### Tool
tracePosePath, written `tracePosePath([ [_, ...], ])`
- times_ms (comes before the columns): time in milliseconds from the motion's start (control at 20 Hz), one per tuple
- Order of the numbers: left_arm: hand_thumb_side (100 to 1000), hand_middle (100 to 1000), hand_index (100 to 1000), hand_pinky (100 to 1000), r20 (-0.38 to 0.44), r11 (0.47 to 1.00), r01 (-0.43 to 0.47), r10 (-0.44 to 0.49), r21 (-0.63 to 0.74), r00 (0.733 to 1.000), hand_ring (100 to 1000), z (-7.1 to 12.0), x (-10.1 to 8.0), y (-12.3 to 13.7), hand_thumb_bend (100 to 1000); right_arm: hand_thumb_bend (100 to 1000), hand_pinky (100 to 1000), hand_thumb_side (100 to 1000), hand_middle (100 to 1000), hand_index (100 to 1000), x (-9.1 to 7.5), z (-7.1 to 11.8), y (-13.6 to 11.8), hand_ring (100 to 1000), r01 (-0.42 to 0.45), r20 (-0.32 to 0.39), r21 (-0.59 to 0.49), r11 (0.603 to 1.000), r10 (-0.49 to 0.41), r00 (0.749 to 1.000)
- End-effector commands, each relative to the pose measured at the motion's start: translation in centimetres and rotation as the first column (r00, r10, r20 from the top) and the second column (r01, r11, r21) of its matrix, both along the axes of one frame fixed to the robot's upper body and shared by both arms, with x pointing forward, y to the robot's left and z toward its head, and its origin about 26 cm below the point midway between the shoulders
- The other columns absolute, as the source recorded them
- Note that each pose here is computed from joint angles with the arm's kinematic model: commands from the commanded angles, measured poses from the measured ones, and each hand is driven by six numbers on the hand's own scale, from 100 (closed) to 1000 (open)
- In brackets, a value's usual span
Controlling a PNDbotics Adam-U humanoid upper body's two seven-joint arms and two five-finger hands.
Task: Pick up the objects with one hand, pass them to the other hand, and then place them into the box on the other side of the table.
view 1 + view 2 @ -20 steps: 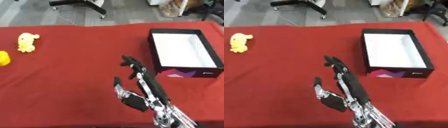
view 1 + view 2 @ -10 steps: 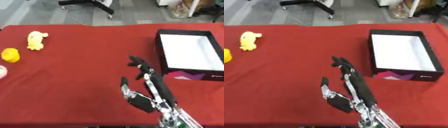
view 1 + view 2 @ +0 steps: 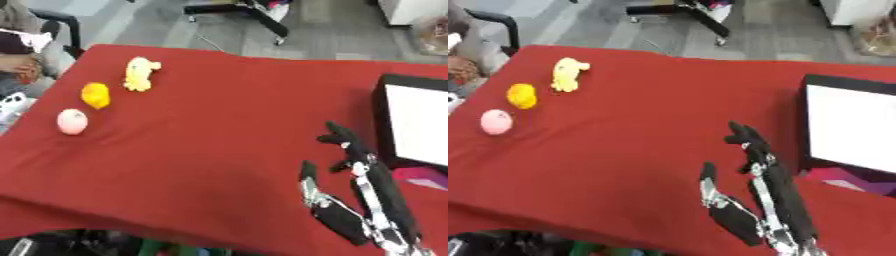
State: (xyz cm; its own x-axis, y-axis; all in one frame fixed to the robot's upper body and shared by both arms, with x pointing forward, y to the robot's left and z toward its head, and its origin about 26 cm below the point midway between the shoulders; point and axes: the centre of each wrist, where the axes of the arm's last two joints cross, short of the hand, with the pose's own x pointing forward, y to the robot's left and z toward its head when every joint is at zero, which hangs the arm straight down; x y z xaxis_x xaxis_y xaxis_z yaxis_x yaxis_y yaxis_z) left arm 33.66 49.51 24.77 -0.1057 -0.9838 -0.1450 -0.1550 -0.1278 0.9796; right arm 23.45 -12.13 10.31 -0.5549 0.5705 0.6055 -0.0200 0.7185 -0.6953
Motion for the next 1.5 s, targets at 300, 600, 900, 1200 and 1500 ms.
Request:
tracePosePath([
  [300,386,765,920,860,-0.214,0.965,-0.211,0.241,0.154,0.947,746,-2.7,1.2,5.8,288,100,571,620,788,1000,0.0,0.7,-0.2,1000,-0.013,0.025,-0.004,1.0,0.013,1.0],
  [600,417,768,918,864,-0.318,0.941,-0.291,0.333,0.173,0.888,747,-4.6,1.6,7.8,294,100,571,623,788,1000,-0.1,0.7,-0.2,1000,-0.016,0.023,-0.007,1.0,0.016,1.0],
  [900,428,764,911,858,-0.453,0.888,-0.425,0.456,0.175,0.766,744,-7.6,1.5,9.7,284,100,572,622,789,1000,-0.1,0.6,-0.2,1000,-0.021,0.017,-0.014,1.0,0.021,1.0],
  [1200,398,754,897,850,-0.54,0.849,-0.516,0.489,0.113,0.685,736,-12.6,-1.2,11.0,248,100,571,624,788,1000,-0.1,0.6,-0.2,1000,-0.029,0.017,-0.018,0.999,0.03,0.999],
  [1500,379,749,891,846,-0.544,0.851,-0.523,0.467,0.06,0.697,731,-14.2,-3.0,11.7,214,100,571,624,788,1000,-0.2,0.6,-0.1,1000,-0.033,0.017,-0.02,0.999,0.033,0.999],
])
